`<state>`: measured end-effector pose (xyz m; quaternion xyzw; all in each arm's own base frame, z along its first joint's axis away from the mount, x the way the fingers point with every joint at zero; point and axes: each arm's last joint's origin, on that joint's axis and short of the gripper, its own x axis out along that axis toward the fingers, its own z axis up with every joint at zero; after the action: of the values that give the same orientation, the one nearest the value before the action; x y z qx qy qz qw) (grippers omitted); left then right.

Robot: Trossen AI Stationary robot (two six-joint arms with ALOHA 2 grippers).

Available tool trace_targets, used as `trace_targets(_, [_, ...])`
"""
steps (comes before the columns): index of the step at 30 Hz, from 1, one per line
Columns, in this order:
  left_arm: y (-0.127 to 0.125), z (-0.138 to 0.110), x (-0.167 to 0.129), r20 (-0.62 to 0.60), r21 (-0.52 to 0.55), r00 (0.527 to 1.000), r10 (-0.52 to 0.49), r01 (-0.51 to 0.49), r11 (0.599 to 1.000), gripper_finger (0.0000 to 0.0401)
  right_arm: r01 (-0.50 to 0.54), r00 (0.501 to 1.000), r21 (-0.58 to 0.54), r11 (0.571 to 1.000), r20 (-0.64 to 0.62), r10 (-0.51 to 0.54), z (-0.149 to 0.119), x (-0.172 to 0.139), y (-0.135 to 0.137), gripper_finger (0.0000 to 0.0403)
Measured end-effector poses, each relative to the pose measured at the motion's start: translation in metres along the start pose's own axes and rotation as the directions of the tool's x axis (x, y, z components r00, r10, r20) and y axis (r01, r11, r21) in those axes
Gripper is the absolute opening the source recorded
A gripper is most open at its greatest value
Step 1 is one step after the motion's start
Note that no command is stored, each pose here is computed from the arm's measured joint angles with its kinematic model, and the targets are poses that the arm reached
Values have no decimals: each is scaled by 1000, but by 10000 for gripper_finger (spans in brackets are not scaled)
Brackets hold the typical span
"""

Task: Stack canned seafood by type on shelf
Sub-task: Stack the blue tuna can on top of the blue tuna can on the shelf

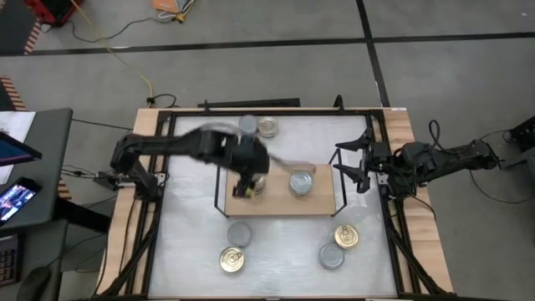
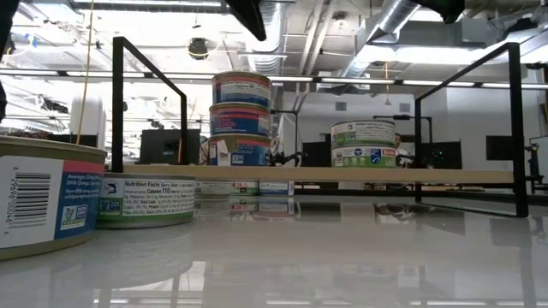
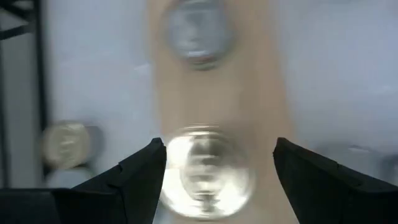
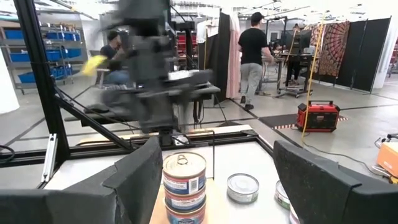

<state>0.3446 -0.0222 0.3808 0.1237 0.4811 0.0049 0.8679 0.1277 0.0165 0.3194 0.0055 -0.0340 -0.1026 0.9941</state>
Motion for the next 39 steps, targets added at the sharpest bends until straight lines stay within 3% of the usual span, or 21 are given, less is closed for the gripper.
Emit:
trace_targets(5, [-66,-1,-6,-11,-19,999,-30,30,999,283,0,1000,13,1000,18,0,2,0,0,329])
trace_targets(11, [-138,-19,-1,-20,-128,998,-62,59,990,283,3,999,-14,1000,48,-2,5,0,0,329])
trace_targets(19, [-206,-54,24,15,-350,992,-128,125,928,283,8,996,-37,999,85,-5,9,0,-1,329])
trace_targets(23, [-224,-69,33,-1,-504,981,-195,168,848,283,9,996,-51,999,90,-5,9,0,-1,329])
trace_targets(27, [-235,-84,37,-64,-684,964,-257,145,715,283,4,996,-61,998,91,2,9,-1,0,329])
trace_targets(31, [-248,-99,40,-76,-796,963,-257,97,597,283,-4,996,-63,998,89,9,9,0,0,329])
trace_targets(36, [-257,-115,44,-70,-856,979,-189,38,516,279,-51,994,-66,997,94,57,10,-1,1,329])
trace_targets(39, [-257,-120,48,-90,-873,981,-174,6,488,261,-63,993,-65,996,99,69,10,-1,2,329])
